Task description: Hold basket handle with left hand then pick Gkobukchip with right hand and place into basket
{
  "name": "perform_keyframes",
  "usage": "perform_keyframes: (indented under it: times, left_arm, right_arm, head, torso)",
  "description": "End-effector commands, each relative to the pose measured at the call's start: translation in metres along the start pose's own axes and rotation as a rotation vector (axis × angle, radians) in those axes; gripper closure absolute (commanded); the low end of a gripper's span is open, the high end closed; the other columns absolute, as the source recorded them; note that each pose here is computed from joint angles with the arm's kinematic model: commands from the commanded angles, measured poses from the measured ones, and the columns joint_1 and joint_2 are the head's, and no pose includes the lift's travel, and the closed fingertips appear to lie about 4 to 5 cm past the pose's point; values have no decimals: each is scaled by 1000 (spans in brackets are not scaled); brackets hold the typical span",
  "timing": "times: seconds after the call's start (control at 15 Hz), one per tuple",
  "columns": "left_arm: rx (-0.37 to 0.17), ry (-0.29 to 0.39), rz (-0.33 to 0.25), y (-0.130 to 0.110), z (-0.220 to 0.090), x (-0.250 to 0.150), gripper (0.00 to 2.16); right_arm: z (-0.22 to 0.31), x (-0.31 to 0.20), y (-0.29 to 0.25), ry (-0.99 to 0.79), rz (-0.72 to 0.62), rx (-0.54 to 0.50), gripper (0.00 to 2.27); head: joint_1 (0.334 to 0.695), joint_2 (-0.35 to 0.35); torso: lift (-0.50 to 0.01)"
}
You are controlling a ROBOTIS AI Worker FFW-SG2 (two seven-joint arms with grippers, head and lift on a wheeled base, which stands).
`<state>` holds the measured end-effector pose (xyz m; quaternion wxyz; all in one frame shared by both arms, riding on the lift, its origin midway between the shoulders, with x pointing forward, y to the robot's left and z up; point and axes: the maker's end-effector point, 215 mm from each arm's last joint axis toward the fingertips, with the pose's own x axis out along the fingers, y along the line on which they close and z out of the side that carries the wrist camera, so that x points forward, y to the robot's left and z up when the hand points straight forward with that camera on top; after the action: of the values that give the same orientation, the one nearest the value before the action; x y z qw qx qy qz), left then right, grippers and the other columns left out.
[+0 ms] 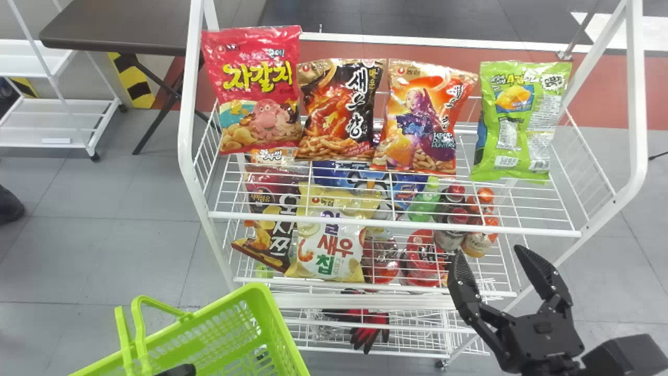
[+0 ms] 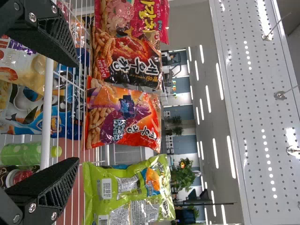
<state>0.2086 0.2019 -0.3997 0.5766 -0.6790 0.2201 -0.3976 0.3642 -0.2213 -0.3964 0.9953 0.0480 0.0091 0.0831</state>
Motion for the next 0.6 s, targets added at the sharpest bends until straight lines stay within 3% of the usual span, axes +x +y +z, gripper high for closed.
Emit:
perform_keyframes:
  times: [0.0,0.53]
  left_arm:
    - [6,-1,0,0,1,0,2148]
    - [5,-5,3,2,1,-1,2148]
  right_arm:
    - [1,0,1,-2,1,2,93]
    - [2,1,4,-6,6,1,100]
  head:
    - [695,-41]
    - [695,-35]
  torso:
    - [0]
    - [0]
